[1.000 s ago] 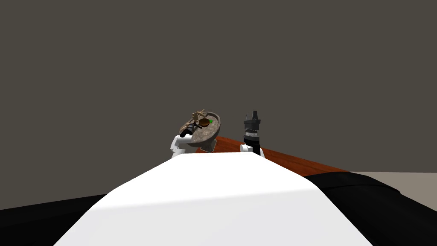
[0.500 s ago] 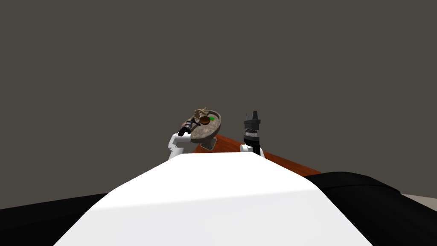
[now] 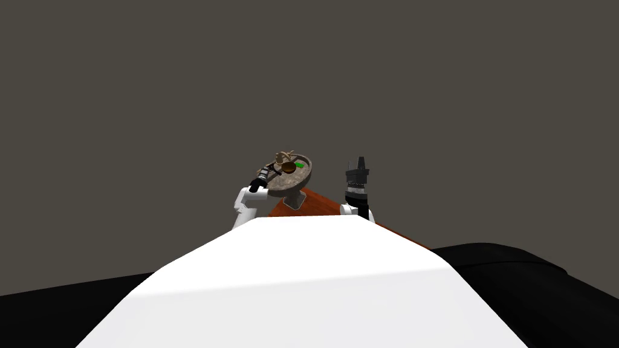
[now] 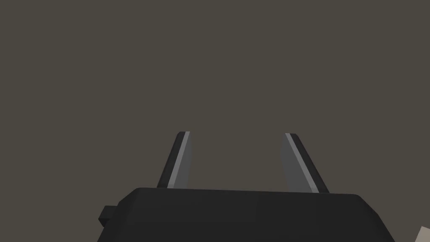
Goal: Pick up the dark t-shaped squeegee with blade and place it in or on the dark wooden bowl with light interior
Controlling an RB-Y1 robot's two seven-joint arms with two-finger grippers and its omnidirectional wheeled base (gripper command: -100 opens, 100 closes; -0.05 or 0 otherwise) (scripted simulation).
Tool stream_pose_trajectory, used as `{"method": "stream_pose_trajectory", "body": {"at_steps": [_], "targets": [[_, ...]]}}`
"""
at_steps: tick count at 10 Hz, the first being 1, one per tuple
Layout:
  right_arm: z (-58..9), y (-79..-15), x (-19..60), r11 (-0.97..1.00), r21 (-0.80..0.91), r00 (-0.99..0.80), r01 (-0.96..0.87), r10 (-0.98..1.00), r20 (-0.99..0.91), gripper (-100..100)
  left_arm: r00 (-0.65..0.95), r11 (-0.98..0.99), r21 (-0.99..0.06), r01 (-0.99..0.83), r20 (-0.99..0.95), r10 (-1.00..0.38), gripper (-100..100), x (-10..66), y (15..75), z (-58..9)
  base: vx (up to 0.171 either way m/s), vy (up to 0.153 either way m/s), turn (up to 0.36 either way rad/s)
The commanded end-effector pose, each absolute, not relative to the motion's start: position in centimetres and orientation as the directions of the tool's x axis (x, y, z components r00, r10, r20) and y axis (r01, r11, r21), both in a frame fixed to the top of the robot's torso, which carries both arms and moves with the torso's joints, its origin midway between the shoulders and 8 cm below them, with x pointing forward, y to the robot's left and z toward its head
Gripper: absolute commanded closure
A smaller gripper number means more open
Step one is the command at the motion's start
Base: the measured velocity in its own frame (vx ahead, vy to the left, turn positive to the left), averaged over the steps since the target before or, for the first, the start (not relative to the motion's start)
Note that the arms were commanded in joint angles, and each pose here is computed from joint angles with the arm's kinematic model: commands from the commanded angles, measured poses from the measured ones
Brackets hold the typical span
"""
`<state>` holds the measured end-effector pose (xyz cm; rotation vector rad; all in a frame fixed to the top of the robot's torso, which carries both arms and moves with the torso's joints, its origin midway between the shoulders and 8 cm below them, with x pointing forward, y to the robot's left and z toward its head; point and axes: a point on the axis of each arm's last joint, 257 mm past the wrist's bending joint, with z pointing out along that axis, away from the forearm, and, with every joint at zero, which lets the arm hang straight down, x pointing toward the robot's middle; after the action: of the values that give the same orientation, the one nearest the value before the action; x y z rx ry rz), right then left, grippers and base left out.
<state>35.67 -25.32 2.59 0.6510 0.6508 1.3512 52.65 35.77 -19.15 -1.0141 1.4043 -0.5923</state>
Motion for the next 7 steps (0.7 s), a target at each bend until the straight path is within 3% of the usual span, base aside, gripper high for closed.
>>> {"method": "stream_pose_trajectory", "body": {"at_steps": [1, 4, 7], "targets": [[2.6, -25.3, 35.7, 0.105, 0.747, 0.105, -0.656, 0.993, -0.047, 0, 0.137, 0.557, -0.808, -0.195, -0.584, -0.800, 100, 52.8, 36.3, -17.7, -0.055, -0.179, 0.230], [2.6, -25.3, 35.7, 0.105, 0.747, 0.105, -0.656, 0.993, -0.047, 0, 0.150, 0.619, -0.767, -0.171, -0.641, -0.753, 100, 52.8, 37.0, -16.6, -0.023, -0.209, 0.195], [2.6, -25.3, 35.7, 0.105, 0.747, 0.105, -0.656, 0.993, -0.047, 0, 0.168, 0.658, -0.738, -0.148, -0.675, -0.719, 100, 52.9, 37.5, -15.7, 0.031, -0.158, 0.141]]}}
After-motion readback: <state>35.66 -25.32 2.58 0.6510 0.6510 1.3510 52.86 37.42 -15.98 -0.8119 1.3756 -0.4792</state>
